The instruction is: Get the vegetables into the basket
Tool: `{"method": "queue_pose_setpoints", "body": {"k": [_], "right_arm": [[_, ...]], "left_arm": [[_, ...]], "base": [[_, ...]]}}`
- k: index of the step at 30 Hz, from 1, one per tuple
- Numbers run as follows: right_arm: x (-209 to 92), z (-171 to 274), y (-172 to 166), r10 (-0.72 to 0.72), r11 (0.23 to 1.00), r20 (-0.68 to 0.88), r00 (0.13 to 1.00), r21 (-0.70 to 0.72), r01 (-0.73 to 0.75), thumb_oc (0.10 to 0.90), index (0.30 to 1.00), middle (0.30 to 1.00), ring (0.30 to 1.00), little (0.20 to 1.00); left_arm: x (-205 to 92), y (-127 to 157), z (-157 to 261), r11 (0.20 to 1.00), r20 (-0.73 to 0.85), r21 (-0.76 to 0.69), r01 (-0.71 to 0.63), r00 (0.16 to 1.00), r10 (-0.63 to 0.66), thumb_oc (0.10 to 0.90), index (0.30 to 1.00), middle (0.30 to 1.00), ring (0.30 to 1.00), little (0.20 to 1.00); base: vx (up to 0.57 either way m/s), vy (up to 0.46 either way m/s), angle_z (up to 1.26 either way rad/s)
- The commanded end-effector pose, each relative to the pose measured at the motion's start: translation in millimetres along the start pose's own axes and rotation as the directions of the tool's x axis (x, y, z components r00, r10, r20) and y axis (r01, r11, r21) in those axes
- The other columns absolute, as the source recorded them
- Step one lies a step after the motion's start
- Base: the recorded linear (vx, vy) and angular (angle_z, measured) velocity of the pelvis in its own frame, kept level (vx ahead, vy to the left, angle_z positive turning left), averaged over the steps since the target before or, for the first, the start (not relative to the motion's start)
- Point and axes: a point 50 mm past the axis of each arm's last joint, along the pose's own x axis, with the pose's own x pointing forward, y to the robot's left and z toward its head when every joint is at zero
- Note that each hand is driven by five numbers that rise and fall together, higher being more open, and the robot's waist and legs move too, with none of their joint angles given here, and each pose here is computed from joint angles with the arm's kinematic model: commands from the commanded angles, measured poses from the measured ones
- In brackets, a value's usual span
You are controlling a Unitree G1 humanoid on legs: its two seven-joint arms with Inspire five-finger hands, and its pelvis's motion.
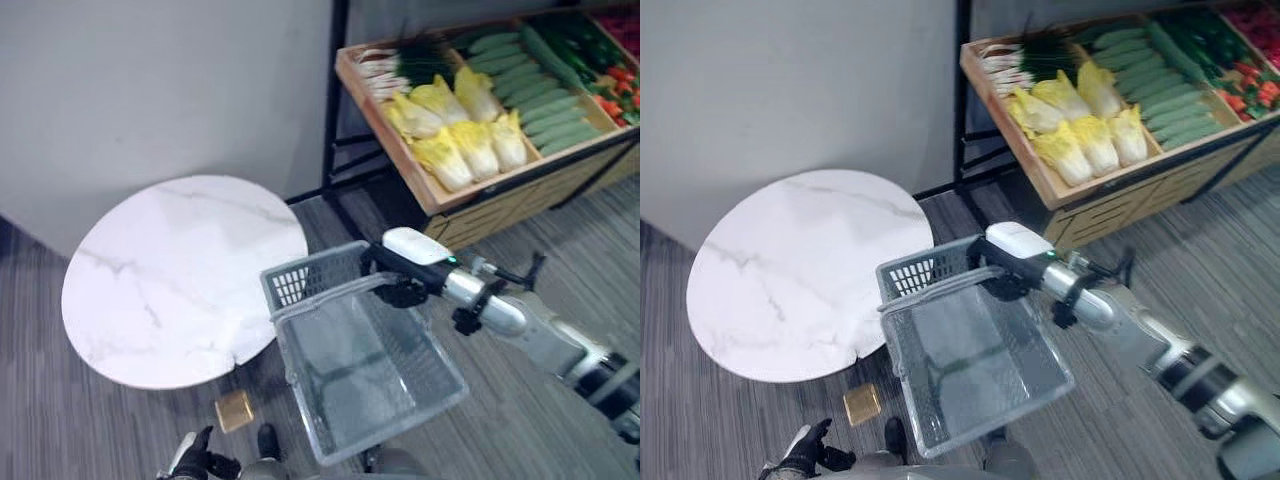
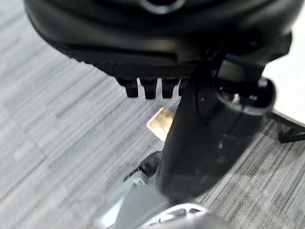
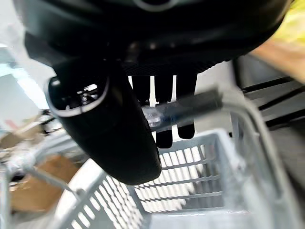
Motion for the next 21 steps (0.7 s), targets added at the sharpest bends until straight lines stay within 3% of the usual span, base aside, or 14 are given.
{"method": "queue_pose_setpoints", "body": {"k": [1,10,13,21], "right_arm": [[6.0,31.4,-56.8,-0.308,0.943,0.208,0.929,-0.062,0.326,0.400,0.300,0.300,0.300,0.300],[-26.7,-9.2,-26.4,-0.334,0.941,-0.025,0.942,-0.064,0.332,0.400,0.300,0.300,0.300,0.300],[-50.3,-23.1,-15.5,-0.371,0.929,-0.136,0.919,-0.036,0.369,0.400,0.300,0.300,0.300,0.300],[-49.2,-29.1,-23.3,-0.466,0.884,-0.161,0.870,-0.051,0.464,0.400,0.300,0.300,0.300,0.300]], "left_arm": [[0.2,6.6,-7.1,0.997,-0.032,0.072,0.007,0.999,-0.005,0.900,1.000,1.000,1.000,1.000],[-2.1,3.2,-15.2,0.998,-0.049,0.060,0.016,0.999,-0.013,0.900,1.000,1.000,1.000,1.000],[-0.5,7.0,-9.9,0.997,-0.032,0.080,0.009,0.999,-0.007,0.900,1.000,1.000,1.000,1.000],[4.7,37.4,9.3,0.988,0.043,0.138,-0.075,0.997,0.069,0.900,1.000,1.000,1.000,1.000]], "base": [[0.01,0.005,-0.16],[0.01,0.056,-0.17],[-0.08,0.133,-0.09],[-0.17,0.049,-0.51]]}}
